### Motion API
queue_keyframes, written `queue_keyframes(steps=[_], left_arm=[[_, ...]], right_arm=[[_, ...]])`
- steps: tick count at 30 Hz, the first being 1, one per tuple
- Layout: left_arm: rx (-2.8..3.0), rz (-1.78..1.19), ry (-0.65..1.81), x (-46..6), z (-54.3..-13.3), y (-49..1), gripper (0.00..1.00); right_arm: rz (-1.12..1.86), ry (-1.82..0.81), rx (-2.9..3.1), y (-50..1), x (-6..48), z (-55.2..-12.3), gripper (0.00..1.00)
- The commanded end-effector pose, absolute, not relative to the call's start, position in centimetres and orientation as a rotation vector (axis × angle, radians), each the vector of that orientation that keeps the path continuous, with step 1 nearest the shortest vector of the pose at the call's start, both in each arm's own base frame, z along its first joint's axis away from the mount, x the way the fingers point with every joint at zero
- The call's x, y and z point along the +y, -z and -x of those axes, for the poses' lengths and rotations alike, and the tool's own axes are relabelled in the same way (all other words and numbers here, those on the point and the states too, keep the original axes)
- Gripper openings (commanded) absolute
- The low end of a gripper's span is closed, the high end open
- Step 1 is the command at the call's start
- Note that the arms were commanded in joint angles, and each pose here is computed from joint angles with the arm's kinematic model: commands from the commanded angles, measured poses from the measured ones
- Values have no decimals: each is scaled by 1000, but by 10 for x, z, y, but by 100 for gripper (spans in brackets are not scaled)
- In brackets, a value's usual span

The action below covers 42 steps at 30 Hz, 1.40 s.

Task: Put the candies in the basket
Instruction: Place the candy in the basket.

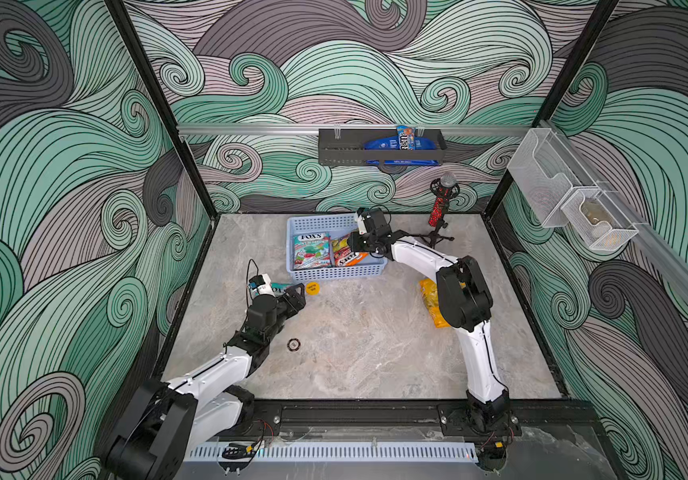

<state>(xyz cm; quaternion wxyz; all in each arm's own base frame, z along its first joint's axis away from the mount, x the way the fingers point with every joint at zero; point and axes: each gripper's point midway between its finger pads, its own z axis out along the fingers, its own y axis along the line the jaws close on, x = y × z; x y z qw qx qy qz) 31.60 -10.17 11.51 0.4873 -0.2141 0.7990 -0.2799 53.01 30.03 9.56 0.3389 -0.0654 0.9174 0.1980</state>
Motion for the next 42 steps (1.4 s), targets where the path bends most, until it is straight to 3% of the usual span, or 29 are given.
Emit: queue_keyframes(steps=[1, 5, 23, 33, 35, 38, 42], left_arm=[[1912, 528, 656, -94, -316, -117, 86], [1912, 527, 655, -94, -317, -119, 86], [1935, 529, 605, -91, -321, -114, 86], [1980, 655, 456, -68, -319, -121, 88], [1985, 680, 482, -70, -317, -132, 88], [1994, 708, 502, -68, -314, -150, 90], [2045, 736, 554, -55, -313, -170, 95]], right_arm=[[193, -489, 2349, -120, 294, -529, 38], [194, -476, 2351, -123, 290, -524, 38], [196, -518, 2511, -44, 304, -513, 39], [249, -615, 2361, -139, 321, -496, 40], [277, -630, 2332, -158, 327, -481, 44], [303, -662, 2333, -168, 341, -451, 58], [319, -733, 2345, -167, 364, -407, 63]])
